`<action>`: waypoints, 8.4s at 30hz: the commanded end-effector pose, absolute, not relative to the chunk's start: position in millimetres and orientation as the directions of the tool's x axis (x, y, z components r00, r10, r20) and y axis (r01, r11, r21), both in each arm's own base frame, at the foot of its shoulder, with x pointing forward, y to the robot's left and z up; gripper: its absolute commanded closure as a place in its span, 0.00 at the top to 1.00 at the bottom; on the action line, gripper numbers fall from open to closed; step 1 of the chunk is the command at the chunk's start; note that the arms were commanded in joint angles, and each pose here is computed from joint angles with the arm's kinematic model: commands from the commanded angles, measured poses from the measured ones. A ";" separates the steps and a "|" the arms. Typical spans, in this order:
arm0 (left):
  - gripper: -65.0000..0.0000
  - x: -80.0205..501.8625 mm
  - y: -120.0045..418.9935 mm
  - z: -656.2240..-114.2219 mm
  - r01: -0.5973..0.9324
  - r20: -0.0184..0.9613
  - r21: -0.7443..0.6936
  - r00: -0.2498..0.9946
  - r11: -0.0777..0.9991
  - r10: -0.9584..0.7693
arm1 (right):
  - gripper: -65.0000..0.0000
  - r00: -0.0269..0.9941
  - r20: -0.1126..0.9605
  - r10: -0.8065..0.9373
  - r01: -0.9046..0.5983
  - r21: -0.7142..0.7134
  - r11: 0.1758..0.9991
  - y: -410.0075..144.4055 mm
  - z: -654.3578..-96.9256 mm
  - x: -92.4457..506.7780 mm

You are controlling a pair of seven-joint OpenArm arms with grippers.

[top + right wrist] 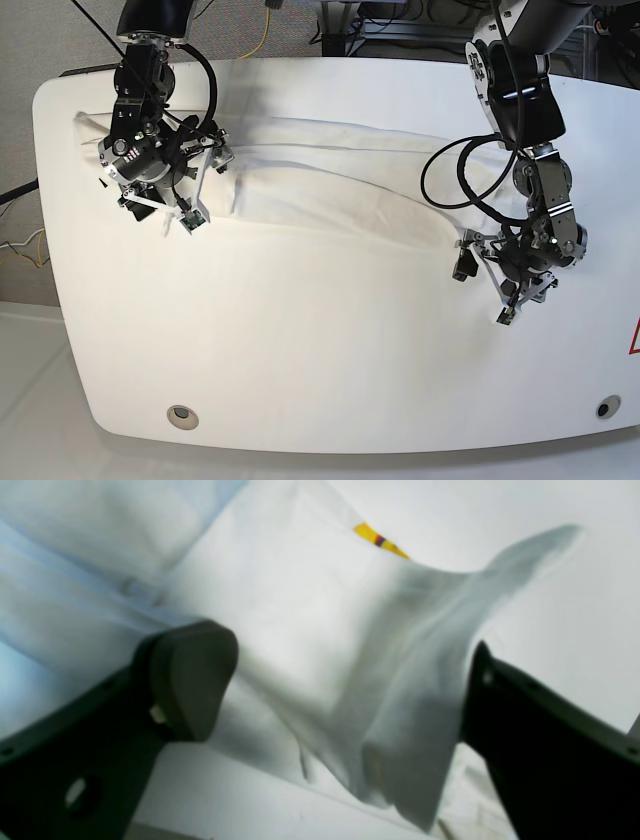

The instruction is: Fold the T-shirt properly

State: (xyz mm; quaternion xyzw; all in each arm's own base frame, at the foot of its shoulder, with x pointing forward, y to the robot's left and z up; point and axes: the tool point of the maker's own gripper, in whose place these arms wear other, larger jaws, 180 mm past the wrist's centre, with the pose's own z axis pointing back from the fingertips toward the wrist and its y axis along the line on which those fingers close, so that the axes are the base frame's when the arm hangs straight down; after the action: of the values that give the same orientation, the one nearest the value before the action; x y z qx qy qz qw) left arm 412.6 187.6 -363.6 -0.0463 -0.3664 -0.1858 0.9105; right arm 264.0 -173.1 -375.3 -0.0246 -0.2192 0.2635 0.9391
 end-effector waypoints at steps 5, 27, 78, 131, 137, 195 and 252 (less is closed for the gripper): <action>0.79 415.7 187.6 -354.7 0.370 0.701 0.052 0.648 0.928 -0.298 | 0.90 0.749 0.428 0.506 -0.476 -0.183 0.860 -175.3 -365.3 272.3; 0.79 403.4 176.4 -370.9 0.343 0.732 -0.020 0.645 0.939 -0.220 | 0.90 0.744 0.433 0.509 -0.483 -0.178 0.857 -173.3 -364.8 272.9; 0.17 400.5 175.7 -373.8 0.343 0.726 -0.020 0.650 0.939 -0.223 | 0.90 0.747 0.429 0.508 -0.482 -0.177 0.858 -174.2 -365.9 271.2; 0.61 426.0 207.8 -355.5 -0.357 0.636 -0.503 0.464 0.787 0.617 | 0.90 0.744 0.434 0.508 -0.487 -0.168 0.857 -169.7 -366.8 271.2; 0.61 420.8 215.8 -362.0 -0.433 0.602 -0.507 0.441 0.745 0.666 | 0.90 0.744 0.433 0.509 -0.487 -0.169 0.857 -170.0 -366.8 271.2; 0.61 424.2 190.9 -367.7 -0.438 0.683 -0.261 0.546 0.860 0.485 | 0.90 0.746 0.436 0.504 -0.484 -0.165 0.859 -168.7 -366.9 270.7; 0.43 403.1 187.6 -391.5 -0.339 0.724 -0.088 0.623 0.937 0.294 | 0.90 0.745 0.438 0.503 -0.483 -0.167 0.860 -169.1 -366.0 271.0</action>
State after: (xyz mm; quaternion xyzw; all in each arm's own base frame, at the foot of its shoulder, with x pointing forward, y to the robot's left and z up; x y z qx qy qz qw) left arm 390.0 186.3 -407.9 0.0287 -0.3711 0.1766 0.9112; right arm 262.7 -167.5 -376.7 -0.0147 -0.2206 0.2613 0.9396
